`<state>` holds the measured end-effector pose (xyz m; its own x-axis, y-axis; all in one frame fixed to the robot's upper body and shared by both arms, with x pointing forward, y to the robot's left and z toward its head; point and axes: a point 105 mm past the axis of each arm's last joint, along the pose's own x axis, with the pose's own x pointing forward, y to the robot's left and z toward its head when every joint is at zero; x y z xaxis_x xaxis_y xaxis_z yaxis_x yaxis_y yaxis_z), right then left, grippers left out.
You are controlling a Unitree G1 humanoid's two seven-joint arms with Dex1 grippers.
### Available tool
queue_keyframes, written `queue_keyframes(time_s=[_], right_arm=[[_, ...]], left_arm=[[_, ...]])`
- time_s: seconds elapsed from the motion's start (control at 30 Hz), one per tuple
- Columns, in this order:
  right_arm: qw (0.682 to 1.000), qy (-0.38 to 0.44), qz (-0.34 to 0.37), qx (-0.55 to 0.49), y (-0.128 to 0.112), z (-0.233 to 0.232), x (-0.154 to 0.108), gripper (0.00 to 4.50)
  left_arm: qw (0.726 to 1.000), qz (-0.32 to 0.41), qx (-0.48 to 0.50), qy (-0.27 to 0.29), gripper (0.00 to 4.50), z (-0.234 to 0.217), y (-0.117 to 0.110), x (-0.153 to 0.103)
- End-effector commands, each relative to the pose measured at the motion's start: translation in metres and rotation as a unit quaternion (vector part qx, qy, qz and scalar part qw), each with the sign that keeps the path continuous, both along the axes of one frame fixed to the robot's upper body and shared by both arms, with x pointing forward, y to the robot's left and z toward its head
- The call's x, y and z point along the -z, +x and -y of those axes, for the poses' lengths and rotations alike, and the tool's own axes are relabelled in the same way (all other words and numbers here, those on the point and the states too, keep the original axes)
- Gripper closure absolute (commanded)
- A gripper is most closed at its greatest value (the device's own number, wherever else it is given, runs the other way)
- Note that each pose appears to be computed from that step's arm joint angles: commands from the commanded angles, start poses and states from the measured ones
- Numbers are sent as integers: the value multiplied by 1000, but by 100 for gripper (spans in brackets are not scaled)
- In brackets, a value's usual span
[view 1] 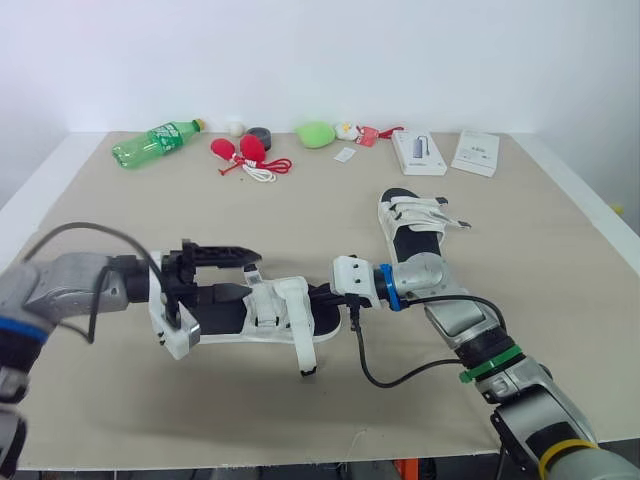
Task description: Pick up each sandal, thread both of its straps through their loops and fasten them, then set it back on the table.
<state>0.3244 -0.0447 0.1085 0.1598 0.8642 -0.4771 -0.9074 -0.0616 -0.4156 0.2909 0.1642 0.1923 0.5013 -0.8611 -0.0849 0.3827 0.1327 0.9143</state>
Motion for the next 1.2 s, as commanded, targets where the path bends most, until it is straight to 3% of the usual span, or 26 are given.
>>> queue_keyframes(time_s=[0.03, 0.13, 0.3, 0.43, 0.5, 0.57, 0.7, 0.87, 1.2], right_arm=[[995, -75, -57, 15, -6, 19, 43, 450], [995, -75, -57, 14, -4, 17, 42, 450], [996, -75, -56, 9, -3, 15, 40, 450], [995, -77, -56, 9, -3, 17, 40, 450], [995, -78, -56, 8, -3, 17, 40, 450], [995, -77, -58, 8, -4, 16, 40, 450], [995, -76, -59, 9, -5, 16, 41, 450], [995, -76, -59, 12, -6, 17, 42, 450], [995, -76, -59, 15, -7, 18, 43, 450]], left_arm=[[944, -269, -2, -189, 23, 11, -13, -25], [863, -446, 39, -235, 23, 30, -44, -23], [759, -608, 73, -223, 23, 35, -85, -8], [719, -665, 86, -183, 23, 36, -107, 3], [721, -671, 75, -156, 23, 38, -112, 19], [741, -657, 37, -133, 23, 39, -105, 45], [780, -611, -17, -138, 23, 43, -75, 71], [791, -593, -22, -148, 23, 60, -59, 84], [782, -604, 21, -152, 23, 83, -51, 87]])
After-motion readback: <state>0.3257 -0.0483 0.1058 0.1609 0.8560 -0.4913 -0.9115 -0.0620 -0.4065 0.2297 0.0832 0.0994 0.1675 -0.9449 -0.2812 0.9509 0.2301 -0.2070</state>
